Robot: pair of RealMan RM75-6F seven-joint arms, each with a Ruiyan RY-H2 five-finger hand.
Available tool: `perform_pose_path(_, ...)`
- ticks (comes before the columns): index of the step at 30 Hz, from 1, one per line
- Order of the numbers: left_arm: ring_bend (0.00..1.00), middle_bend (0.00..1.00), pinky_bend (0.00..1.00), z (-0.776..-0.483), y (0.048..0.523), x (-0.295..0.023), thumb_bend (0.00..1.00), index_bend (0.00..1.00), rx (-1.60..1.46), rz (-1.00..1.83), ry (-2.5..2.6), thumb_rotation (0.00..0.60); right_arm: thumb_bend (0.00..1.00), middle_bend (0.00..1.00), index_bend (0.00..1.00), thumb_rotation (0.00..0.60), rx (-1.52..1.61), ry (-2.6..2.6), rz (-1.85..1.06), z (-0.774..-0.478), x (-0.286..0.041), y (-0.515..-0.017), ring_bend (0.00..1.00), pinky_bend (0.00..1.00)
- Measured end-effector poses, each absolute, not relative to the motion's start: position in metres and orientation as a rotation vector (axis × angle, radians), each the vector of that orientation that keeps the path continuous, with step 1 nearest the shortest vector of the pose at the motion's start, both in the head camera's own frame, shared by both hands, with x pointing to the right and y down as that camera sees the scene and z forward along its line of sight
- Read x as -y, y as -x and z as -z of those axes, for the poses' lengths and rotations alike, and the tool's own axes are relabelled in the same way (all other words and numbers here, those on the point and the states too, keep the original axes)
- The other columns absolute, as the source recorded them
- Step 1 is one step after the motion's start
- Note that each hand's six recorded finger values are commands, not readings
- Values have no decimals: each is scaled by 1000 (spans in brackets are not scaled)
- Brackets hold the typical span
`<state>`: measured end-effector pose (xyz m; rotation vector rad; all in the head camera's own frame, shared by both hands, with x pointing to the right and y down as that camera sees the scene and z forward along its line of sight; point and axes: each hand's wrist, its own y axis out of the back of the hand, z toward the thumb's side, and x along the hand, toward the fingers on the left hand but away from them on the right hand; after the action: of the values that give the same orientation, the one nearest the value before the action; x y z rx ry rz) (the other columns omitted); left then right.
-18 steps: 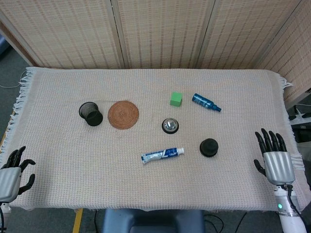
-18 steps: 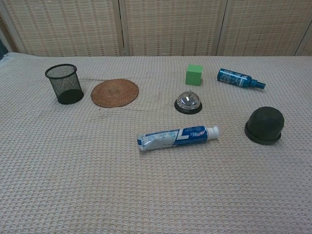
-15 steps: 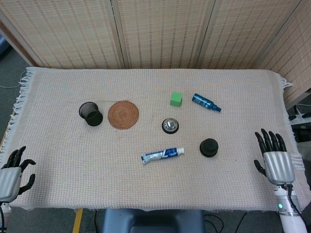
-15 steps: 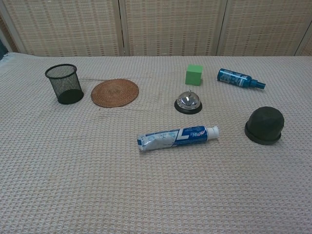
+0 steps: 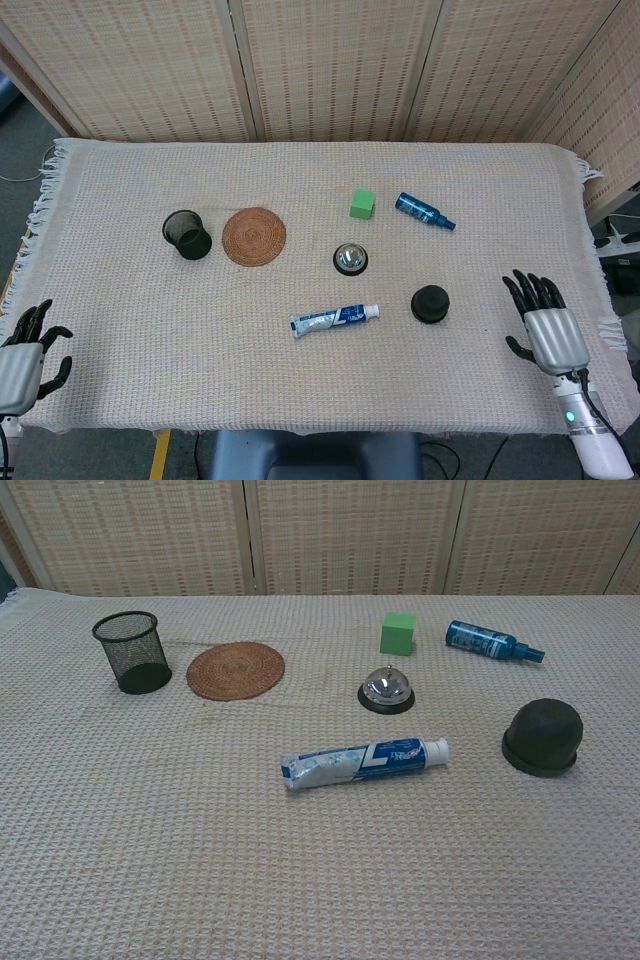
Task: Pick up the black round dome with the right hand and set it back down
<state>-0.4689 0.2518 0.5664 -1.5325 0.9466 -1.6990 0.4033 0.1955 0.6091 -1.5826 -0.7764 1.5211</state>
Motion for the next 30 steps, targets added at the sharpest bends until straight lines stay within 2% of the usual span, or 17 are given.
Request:
perform_pose_path(11, 0, 0, 391, -563, 467, -253, 413, 377, -943, 1691, 1530, 600, 144, 0, 0, 600, 585, 1880, -1585, -653, -160, -351, 0, 105)
perform_pose_path(20, 0, 0, 390, -563, 468, -252, 414, 378, -942, 1696, 1532, 600, 143, 0, 0, 600, 544, 1972, -1669, -683, -123, -317, 0, 114)
perform_pose_path(30, 0, 0, 390, -562, 468, -252, 415, 377, -946, 1694, 1536, 600, 142, 0, 0, 600, 460, 2079, -1732, -712, -109, -285, 0, 136)
